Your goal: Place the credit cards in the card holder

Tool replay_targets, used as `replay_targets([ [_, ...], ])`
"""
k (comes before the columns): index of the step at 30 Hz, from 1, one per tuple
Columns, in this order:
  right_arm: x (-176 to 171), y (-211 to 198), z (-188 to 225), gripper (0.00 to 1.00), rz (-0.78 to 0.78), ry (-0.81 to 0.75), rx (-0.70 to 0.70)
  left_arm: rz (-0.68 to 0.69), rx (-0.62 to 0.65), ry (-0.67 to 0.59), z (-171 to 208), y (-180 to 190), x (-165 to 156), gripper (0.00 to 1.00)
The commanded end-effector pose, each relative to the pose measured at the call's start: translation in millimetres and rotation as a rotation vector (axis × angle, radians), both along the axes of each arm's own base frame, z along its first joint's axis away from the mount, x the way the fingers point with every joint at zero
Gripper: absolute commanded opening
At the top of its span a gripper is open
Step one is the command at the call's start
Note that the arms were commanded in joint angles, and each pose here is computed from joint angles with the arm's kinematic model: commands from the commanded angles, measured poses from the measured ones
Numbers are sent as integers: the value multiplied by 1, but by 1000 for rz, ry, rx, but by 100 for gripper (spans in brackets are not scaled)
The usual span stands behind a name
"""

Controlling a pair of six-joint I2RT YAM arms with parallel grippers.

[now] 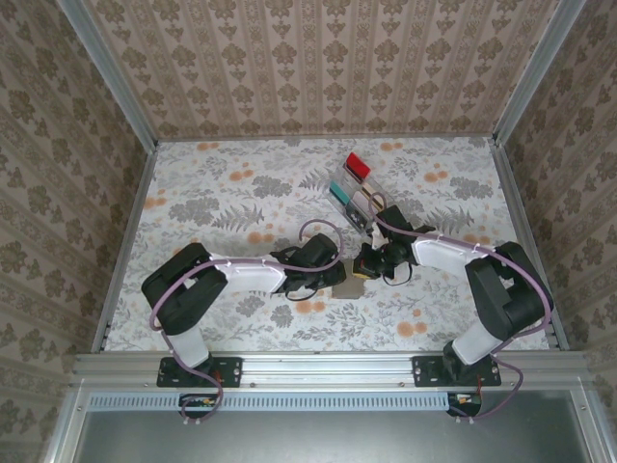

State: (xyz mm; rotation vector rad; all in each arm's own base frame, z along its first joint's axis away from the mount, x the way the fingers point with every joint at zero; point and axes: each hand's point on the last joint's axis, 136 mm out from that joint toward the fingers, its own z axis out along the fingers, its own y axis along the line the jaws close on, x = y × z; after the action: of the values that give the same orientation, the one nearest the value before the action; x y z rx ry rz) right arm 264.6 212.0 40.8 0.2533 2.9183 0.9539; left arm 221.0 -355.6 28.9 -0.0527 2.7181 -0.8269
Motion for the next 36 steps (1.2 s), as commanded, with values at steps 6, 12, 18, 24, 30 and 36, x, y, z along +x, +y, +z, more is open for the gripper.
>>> replay_targets([
  [6, -9, 6, -11, 0, 59, 46, -47, -19, 2, 16, -3, -7, -3, 36],
  [12, -16, -10, -32, 0, 57, 78, -174, -20, 1, 15, -3, -7, -4, 36],
  [18, -29, -13, -45, 0, 83, 98, -210, -17, 3, 12, -2, -6, -3, 36],
  [24, -45, -26, -62, 0, 59, 115, -271, -11, 3, 7, 0, -5, -2, 36],
  [30, -53, -25, -73, 0, 26, 144, -242, -26, 3, -16, 5, -4, -2, 36],
  [36, -51, -10, -49, 8, 52, 63, -160, -58, -23, -56, 15, -3, -4, 38],
])
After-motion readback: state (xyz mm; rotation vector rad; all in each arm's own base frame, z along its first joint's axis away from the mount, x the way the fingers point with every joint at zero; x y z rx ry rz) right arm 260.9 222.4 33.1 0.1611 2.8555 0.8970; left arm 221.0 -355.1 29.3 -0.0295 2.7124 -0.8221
